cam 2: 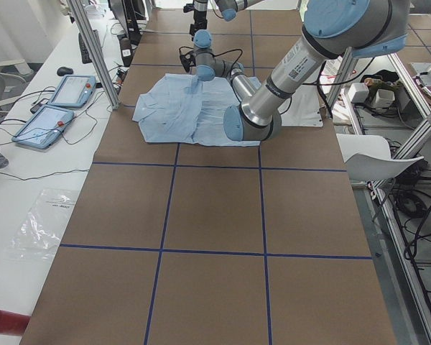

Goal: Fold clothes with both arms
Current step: 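Carry the sleeve across the shirt with left gripper while right arm withdraws, then release the sleeve with left gripper while right gripper moves to the hem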

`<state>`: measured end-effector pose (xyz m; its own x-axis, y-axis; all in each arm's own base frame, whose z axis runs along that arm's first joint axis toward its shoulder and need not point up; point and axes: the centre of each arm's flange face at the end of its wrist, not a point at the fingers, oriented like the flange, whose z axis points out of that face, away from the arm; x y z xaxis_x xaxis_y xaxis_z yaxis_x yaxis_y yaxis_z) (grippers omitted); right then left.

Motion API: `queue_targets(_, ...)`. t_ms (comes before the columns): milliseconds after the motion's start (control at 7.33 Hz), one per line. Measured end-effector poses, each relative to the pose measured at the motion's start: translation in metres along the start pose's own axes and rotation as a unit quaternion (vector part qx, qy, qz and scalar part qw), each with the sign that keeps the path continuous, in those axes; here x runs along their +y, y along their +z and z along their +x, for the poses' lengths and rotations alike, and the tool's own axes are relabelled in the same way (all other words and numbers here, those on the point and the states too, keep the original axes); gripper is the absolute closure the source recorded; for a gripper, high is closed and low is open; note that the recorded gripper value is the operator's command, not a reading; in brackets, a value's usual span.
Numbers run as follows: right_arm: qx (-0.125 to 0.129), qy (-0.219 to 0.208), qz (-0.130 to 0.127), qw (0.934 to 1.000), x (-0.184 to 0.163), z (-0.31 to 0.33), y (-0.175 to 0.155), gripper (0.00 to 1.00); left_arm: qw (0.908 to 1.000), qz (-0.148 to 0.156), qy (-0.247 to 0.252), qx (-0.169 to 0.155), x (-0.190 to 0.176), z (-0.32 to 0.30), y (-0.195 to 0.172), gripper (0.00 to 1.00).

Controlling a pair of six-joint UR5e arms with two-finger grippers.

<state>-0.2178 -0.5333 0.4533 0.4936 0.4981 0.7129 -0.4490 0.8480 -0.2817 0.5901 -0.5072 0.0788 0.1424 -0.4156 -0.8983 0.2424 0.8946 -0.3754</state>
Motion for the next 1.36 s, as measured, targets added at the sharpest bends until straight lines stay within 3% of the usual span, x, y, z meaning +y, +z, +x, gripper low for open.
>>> queue_targets(409, -0.001, 0.0, 0.0, 1.0, 0.001, 0.0, 0.0, 0.0, 0.9996, 0.016, 0.011, 0.02, 0.021, 0.014, 0.002, 0.0)
queue_targets(682, -0.002, -0.002, -0.007, 1.0, 0.016, -0.009, 0.006, 0.0, 0.9988, 0.01, 0.021, 0.043, 0.033, 0.01, -0.024, 0.0)
queue_targets(955, -0.007, 0.007, -0.028, 0.9996, 0.082, -0.042, 0.022, 0.0, 0.9975, 0.002, 0.032, 0.064, 0.04, -0.043, -0.078, 0.0)
queue_targets(1365, -0.013, 0.016, -0.042, 0.9989, 0.227, -0.06, 0.035, 0.02, 0.9945, 0.009, 0.075, 0.072, 0.042, -0.127, -0.147, 0.01)
